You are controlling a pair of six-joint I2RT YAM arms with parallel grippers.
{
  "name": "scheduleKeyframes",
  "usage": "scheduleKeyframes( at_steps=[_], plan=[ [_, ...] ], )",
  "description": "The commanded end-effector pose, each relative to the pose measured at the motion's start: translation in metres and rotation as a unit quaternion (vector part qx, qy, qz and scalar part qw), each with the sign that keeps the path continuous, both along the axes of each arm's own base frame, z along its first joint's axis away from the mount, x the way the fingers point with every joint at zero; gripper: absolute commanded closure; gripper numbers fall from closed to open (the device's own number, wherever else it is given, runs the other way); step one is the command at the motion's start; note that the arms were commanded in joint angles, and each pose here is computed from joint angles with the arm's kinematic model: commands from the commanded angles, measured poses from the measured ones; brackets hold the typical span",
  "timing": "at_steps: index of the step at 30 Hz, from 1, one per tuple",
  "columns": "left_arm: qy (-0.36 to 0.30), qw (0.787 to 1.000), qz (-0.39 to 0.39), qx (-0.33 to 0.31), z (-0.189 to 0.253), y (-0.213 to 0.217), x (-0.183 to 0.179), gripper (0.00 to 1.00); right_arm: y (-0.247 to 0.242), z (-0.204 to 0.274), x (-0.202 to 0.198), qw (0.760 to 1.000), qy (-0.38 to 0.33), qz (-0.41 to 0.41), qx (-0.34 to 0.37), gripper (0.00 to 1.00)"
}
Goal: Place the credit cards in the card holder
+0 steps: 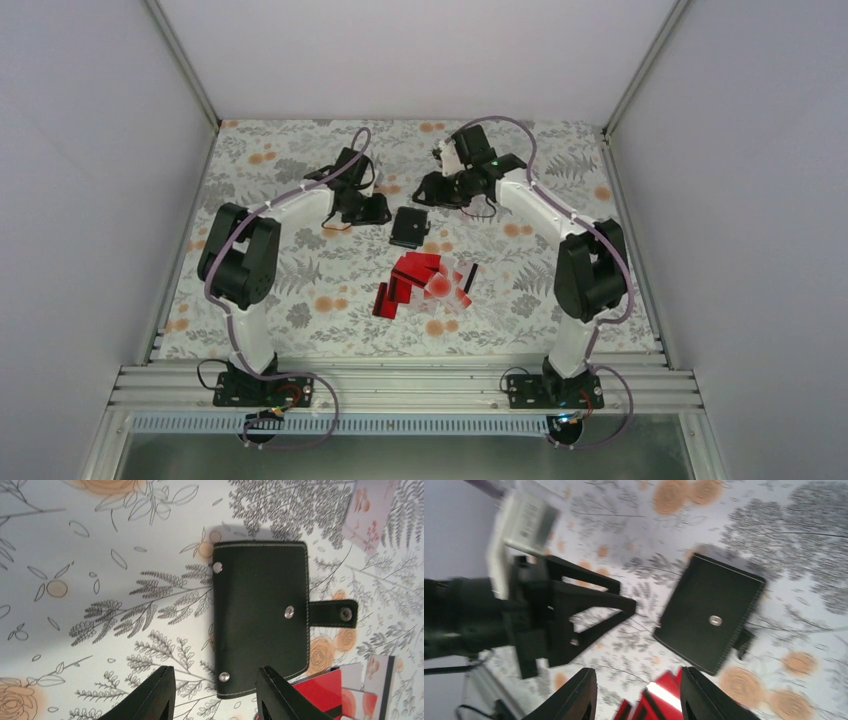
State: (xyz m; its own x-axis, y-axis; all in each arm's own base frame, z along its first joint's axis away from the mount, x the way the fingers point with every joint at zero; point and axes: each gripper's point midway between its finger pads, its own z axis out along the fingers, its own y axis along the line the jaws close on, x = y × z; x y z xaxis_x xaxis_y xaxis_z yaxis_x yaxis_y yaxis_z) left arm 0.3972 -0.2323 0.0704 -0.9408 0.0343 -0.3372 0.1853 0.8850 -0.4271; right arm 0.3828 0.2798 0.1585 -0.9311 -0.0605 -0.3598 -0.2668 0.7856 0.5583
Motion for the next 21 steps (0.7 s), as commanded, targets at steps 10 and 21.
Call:
scheduleKeyframes(
  at_steps=[10, 21],
  plan=[
    [0.006, 1.000, -0.011, 0.004, -0.019, 0.002, -0.007, 0.58, 0.045, -0.051, -0.004, 0.985, 0.140, 0.029, 0.093, 0.57],
    [0.012, 0.999, -0.031, -0.006, -0.027, -0.008, -0.004, 0.61, 0.010, -0.081, 0.008, 0.992, 0.128, -0.017, 0.001, 0.60]
  ],
)
